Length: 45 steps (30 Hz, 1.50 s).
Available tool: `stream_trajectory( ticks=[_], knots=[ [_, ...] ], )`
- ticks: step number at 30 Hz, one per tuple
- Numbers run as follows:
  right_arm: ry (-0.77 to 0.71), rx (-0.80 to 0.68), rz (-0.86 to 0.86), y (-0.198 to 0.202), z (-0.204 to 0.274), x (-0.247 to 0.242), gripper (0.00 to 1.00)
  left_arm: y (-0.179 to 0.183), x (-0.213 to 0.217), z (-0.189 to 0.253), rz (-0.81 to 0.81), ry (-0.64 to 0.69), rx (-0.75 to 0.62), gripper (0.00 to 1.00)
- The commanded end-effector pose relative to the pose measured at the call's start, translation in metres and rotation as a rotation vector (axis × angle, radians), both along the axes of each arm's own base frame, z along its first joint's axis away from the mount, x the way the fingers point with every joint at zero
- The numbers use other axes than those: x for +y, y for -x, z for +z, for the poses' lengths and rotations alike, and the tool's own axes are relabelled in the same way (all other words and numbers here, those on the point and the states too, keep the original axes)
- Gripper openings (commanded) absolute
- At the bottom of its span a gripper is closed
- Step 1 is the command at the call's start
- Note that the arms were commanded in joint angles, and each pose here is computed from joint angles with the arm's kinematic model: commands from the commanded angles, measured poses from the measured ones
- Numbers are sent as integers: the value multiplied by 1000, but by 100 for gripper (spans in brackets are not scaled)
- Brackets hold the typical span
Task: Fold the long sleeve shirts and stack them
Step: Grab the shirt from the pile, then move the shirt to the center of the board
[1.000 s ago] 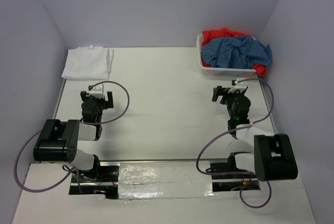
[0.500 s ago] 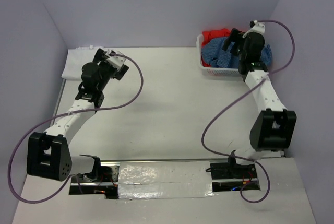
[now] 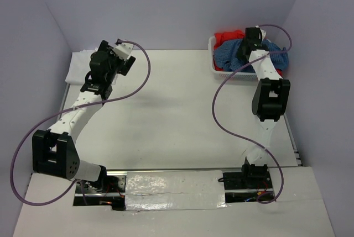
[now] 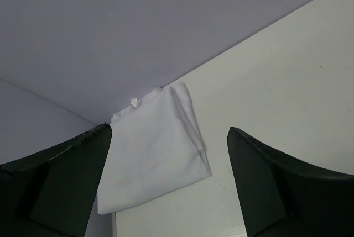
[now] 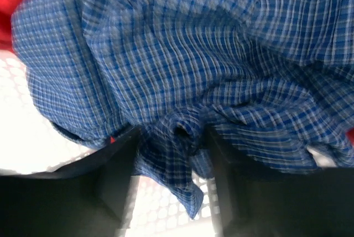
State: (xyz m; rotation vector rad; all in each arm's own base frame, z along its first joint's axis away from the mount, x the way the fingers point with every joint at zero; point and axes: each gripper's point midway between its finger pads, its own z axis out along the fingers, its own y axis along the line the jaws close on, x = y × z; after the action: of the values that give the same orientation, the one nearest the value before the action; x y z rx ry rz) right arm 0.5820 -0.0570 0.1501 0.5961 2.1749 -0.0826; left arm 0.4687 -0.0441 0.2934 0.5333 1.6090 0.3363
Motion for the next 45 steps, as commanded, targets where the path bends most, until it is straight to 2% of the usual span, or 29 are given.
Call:
stream_trajectory(
  ticks=[1, 3, 4, 6, 8, 9, 10, 11, 13, 14, 16, 17, 20, 21, 23, 24, 27, 29, 31, 33, 35, 36, 39, 40, 42, 43, 45],
  knots=[
    [33, -57, 5, -2, 38, 1, 50, 1, -4, -5, -8, 48, 44, 99],
    [57, -77, 22, 0, 44, 5, 36, 2, -5, -11, -12, 45, 60, 99],
    [74, -118, 31, 1, 60, 5, 16, 2, -5, -12, -10, 46, 58, 99],
    [111, -171, 36, 6, 90, 9, 0, 2, -6, -11, -18, 40, 48, 99],
    [164, -208, 25, 12, 114, 7, 0, -1, -6, -4, -21, 36, 20, 99],
    [205, -275, 63, 18, 147, 25, 0, -3, -5, 0, -12, 37, 10, 99],
    [233, -292, 70, 24, 157, 30, 0, -6, -5, 8, -9, 42, -15, 99],
    [256, -380, 64, 35, 196, 33, 0, -7, -5, 11, -9, 46, -20, 99],
    [289, -458, 76, 50, 232, 49, 0, -10, -6, 12, -8, 51, -12, 99],
    [285, -561, 64, 67, 275, 53, 0, -10, -6, 9, 1, 86, 3, 99],
    [296, -673, 78, 87, 318, 68, 0, -11, -5, 3, 27, 125, 53, 99],
    [292, -797, 68, 110, 363, 70, 0, -10, -6, 1, 36, 163, 70, 99],
    [295, -1050, 142, 160, 452, 89, 0, -8, -4, 6, 63, 235, 101, 96],
    [289, -1169, 229, 184, 495, 104, 0, -10, -2, 19, 66, 262, 87, 95],
    [326, -1288, 345, 212, 537, 131, 0, -8, 3, 22, 48, 340, 137, 94],
    [337, -1419, 370, 251, 584, 136, 0, -12, 5, 40, 39, 381, 123, 93],
    [384, -1641, 570, 315, 635, 189, 0, -15, 14, 64, 2, 518, 159, 87],
    [330, -1823, 646, 363, 659, 218, 0, -17, 35, 75, 18, 543, 155, 83],
    [334, -1909, 678, 385, 666, 235, 0, -18, 49, 93, 37, 547, 137, 83],
    [264, -2008, 731, 412, 675, 252, 0, -17, 56, 109, 33, 543, 112, 83],
    [200, -2020, 821, 407, 668, 283, 0, -9, 63, 126, 30, 532, 68, 85],
    [122, -1988, 874, 396, 659, 302, 0, -7, 65, 131, 30, 529, 47, 86],
    [15, -1855, 951, 361, 629, 340, 0, 3, 73, 135, 39, 536, 29, 88],
    [10, -1756, 979, 333, 606, 365, 0, 5, 76, 133, 45, 547, 35, 89],
    [-4, -1594, 944, 281, 569, 382, 0, 9, 77, 125, 43, 549, 57, 88],
    [-55, -1458, 968, 247, 531, 405, 0, 9, 75, 119, 31, 540, 76, 88],
    [-88, -1285, 947, 194, 483, 410, 0, 9, 69, 107, 1, 548, 119, 87]
  ],
)
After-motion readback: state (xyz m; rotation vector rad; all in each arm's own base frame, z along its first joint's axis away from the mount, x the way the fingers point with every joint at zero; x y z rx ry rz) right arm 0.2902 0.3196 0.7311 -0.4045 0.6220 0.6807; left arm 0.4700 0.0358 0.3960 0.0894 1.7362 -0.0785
